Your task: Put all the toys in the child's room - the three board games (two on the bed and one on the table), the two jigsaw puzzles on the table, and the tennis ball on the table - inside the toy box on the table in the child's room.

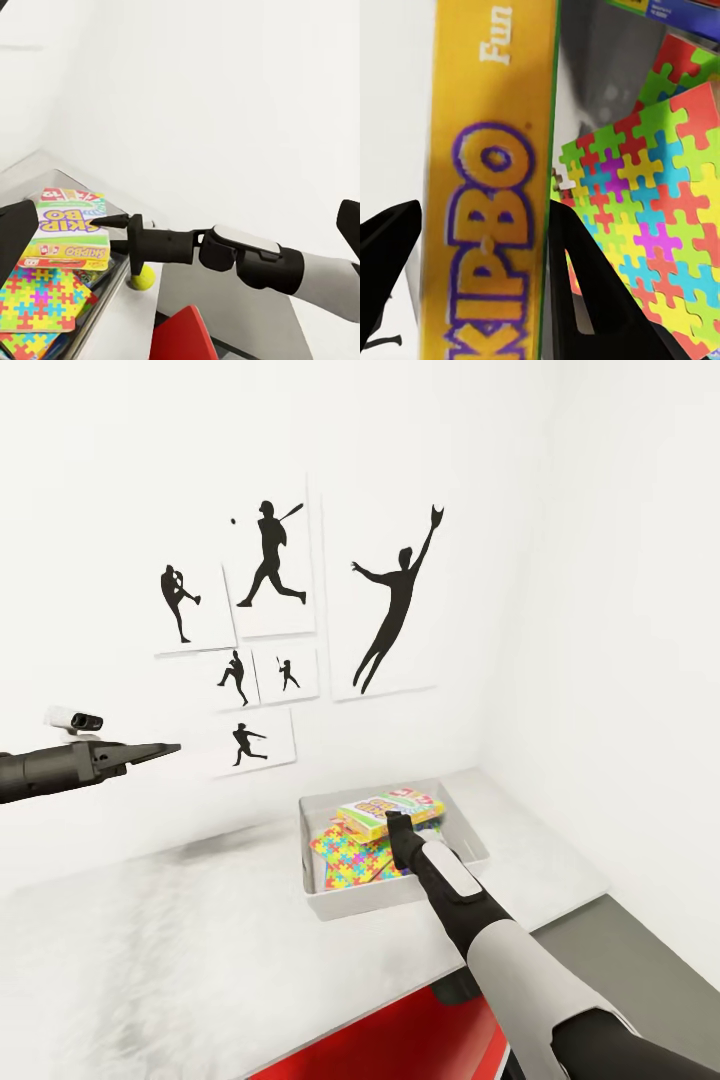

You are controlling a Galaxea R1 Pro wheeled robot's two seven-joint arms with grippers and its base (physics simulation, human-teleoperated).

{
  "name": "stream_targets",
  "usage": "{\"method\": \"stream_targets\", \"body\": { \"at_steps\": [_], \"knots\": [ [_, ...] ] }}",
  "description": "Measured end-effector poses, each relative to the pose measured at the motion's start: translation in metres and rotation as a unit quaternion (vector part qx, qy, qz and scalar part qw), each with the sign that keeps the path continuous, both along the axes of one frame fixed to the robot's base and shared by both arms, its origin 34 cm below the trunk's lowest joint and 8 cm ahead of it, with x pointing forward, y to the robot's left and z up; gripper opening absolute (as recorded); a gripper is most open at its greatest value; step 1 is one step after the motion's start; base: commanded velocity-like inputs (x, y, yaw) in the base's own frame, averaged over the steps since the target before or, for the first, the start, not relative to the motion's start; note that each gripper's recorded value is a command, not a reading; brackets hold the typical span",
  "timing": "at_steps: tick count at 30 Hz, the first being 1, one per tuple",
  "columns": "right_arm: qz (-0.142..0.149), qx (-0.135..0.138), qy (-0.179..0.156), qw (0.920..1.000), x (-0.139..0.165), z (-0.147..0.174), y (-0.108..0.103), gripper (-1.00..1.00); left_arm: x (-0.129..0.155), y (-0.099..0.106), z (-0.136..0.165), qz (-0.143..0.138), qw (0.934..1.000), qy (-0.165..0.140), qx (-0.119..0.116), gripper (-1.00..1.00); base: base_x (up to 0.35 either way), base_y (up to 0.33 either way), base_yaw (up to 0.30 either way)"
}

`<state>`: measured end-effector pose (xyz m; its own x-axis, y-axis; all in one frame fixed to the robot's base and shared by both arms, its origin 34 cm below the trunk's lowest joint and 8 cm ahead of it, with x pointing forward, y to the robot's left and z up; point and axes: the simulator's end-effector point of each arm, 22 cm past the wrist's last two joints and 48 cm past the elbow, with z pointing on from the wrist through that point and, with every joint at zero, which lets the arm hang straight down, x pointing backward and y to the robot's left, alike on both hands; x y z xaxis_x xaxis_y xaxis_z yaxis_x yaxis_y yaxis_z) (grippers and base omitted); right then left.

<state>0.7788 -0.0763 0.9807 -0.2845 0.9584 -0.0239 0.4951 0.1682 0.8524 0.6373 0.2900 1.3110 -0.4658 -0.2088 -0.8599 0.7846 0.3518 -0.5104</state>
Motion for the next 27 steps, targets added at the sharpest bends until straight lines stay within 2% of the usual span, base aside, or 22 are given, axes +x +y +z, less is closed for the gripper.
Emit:
{"method": "stream_targets", "body": {
  "at_steps": [13,14,27],
  "knots": [
    [-0.002,0.000,0.001,1.0000,-0.0002,-0.0010,-0.0009,-1.00,0.0001,0.0002,-0.0002,0.000,1.0000,0.000,0.001,1.00,0.000,0.000,0.000],
    [-0.001,0.000,0.001,1.0000,-0.0005,-0.0012,-0.0003,1.00,0.0001,0.0001,-0.0002,0.000,1.0000,0.000,0.001,1.00,0.000,0.000,0.000],
    [0.003,0.000,-0.004,1.0000,0.0000,0.0004,0.0014,1.00,0.0001,0.0002,-0.0003,0.000,1.0000,0.000,0.001,1.00,0.000,0.000,0.000]
  ]
}}
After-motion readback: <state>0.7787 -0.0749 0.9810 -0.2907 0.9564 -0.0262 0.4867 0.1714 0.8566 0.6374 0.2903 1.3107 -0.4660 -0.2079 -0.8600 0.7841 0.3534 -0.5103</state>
